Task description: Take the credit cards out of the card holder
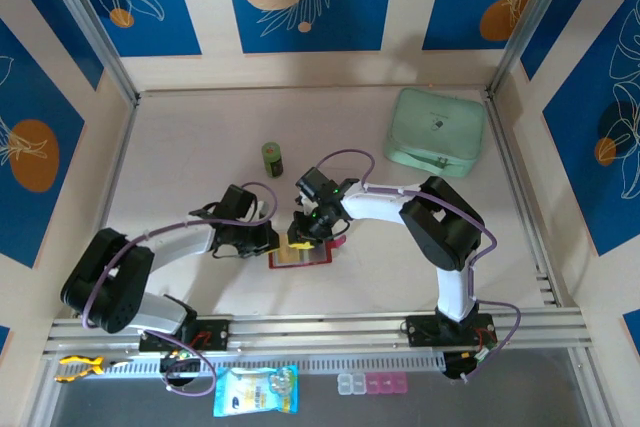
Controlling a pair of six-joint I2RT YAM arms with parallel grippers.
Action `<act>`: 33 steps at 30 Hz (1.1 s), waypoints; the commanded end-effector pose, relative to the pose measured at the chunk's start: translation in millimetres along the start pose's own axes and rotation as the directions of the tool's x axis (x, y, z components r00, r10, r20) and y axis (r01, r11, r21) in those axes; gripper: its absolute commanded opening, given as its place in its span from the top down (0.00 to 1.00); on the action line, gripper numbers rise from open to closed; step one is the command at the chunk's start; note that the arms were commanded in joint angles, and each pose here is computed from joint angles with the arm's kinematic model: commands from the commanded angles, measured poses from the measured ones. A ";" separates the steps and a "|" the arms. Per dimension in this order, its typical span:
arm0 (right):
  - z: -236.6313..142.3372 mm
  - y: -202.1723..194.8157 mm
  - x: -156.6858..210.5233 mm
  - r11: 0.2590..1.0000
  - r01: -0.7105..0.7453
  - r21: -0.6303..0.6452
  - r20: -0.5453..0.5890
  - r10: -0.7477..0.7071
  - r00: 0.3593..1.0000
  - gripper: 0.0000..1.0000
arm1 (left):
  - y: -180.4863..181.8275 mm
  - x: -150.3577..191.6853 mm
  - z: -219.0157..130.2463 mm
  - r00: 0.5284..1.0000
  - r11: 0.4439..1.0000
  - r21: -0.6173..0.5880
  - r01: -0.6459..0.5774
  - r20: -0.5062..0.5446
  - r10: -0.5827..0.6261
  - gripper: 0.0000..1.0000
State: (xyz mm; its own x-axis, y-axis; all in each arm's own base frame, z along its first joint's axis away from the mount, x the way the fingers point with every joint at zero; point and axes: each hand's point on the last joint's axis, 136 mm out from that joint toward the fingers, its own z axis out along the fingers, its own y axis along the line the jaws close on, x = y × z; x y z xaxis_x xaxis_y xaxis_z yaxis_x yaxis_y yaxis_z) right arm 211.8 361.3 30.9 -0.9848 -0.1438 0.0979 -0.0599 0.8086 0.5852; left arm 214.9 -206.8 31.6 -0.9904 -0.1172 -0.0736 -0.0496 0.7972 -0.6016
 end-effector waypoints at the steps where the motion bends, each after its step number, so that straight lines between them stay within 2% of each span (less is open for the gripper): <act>1: 3.8 -7.2 7.4 0.999 -0.009 0.031 -0.033 0.010 0.999 0.77 | 6.2 3.9 -3.2 1.000 1.000 -0.014 0.005 -0.007 -0.005 0.92; 9: -3.7 -2.5 6.9 1.000 0.012 0.024 -0.004 -0.012 1.000 0.73 | 16.4 9.8 4.9 0.999 0.999 -0.030 0.018 -0.031 -0.019 0.96; 33: -4.7 -15.2 8.7 0.996 -0.006 0.087 -0.001 0.006 1.000 0.72 | 18.4 10.2 3.2 1.000 0.999 -0.041 0.018 -0.025 -0.019 0.96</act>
State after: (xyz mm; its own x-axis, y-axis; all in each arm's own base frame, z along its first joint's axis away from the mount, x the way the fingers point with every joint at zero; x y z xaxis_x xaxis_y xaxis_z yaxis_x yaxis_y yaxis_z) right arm 212.7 358.0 29.9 -0.9864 -0.1406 0.0853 -0.0680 0.8209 0.5670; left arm 213.2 -205.9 28.9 -0.9903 -0.1172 -0.0745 -0.0489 0.7963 -0.6029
